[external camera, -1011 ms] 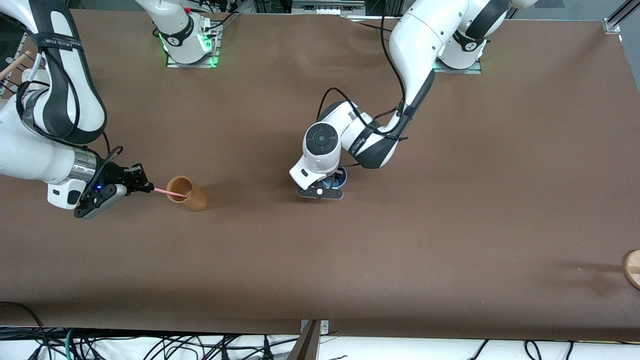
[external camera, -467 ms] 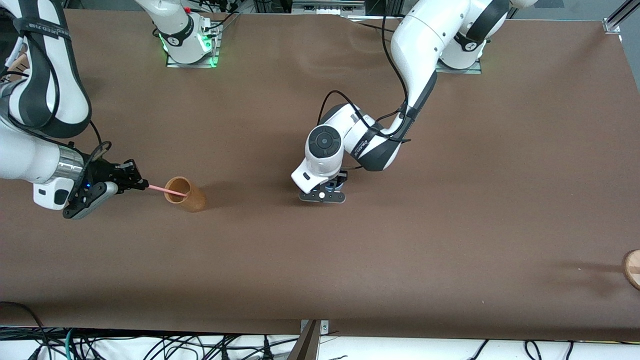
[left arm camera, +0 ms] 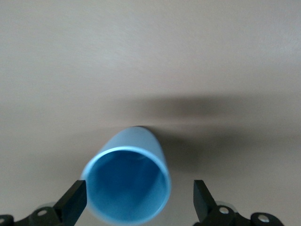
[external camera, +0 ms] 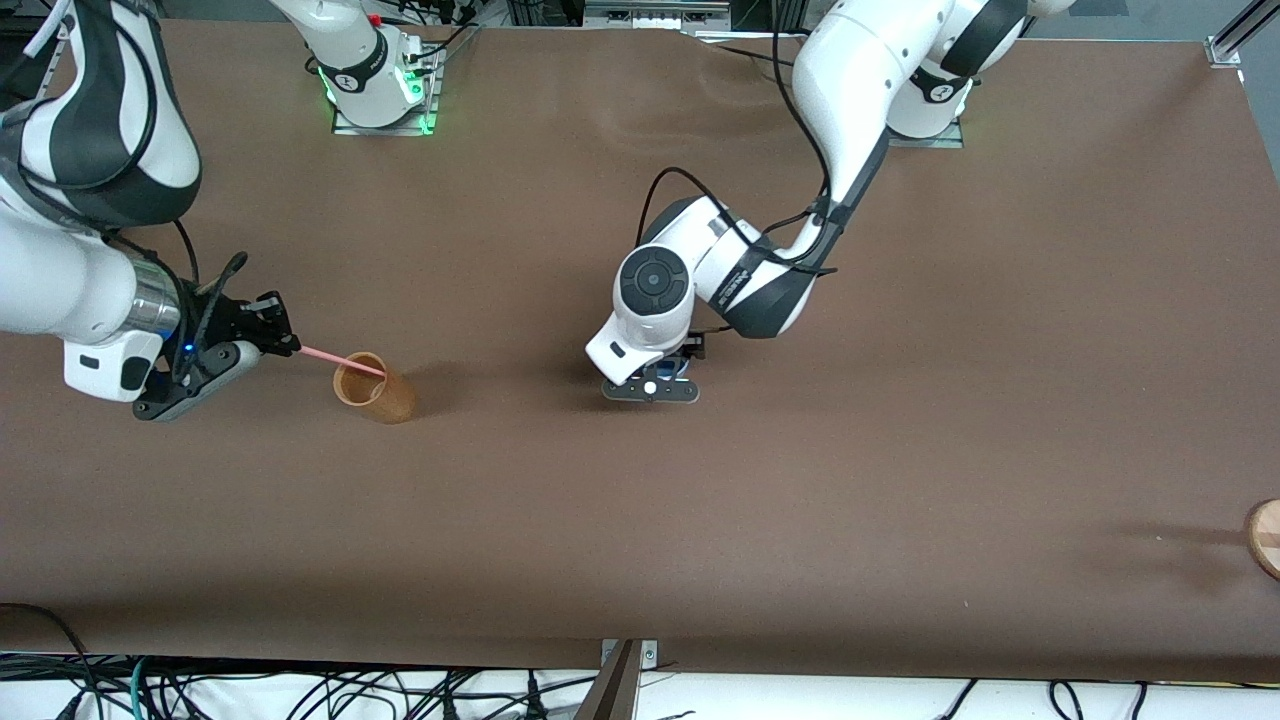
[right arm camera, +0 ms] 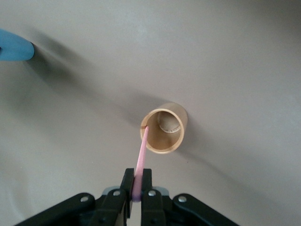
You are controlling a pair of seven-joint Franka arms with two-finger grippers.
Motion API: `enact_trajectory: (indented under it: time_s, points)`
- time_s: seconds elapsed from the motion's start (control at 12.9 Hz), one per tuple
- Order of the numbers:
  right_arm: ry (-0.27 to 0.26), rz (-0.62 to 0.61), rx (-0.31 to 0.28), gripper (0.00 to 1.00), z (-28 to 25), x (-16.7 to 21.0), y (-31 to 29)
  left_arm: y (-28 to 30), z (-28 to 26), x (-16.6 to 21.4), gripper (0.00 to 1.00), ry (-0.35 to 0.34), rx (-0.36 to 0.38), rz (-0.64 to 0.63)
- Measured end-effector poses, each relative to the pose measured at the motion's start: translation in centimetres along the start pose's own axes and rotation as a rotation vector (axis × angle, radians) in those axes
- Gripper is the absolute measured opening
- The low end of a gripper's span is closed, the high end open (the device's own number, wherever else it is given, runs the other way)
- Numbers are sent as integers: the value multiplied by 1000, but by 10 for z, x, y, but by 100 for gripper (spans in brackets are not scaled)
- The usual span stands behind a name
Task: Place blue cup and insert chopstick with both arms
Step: 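Set the blue cup mid-table with the left gripper while the right gripper lifts the chopstick, then carry the pink chopstick above the blue cup with the right gripper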
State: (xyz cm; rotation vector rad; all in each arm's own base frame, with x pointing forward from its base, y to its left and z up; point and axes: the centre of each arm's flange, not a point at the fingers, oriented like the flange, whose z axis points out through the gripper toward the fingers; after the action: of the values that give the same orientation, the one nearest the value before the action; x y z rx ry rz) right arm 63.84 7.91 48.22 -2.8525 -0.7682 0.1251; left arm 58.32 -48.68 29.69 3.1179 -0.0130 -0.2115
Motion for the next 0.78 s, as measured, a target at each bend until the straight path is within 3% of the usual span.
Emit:
enact_trajectory:
  time_s: [0.39,0.54,0.78]
  points:
    - [-26,0,-20,10,-35,3,-28,-107,-159,14,100,9,-9,-45]
    - [-49,62,-9,10,-48,4,-54,-202,-223,27,100,7,-45,-45]
    - [-71,143,-10,10,-55,14,-115,-364,-299,26,100,72,-62,47]
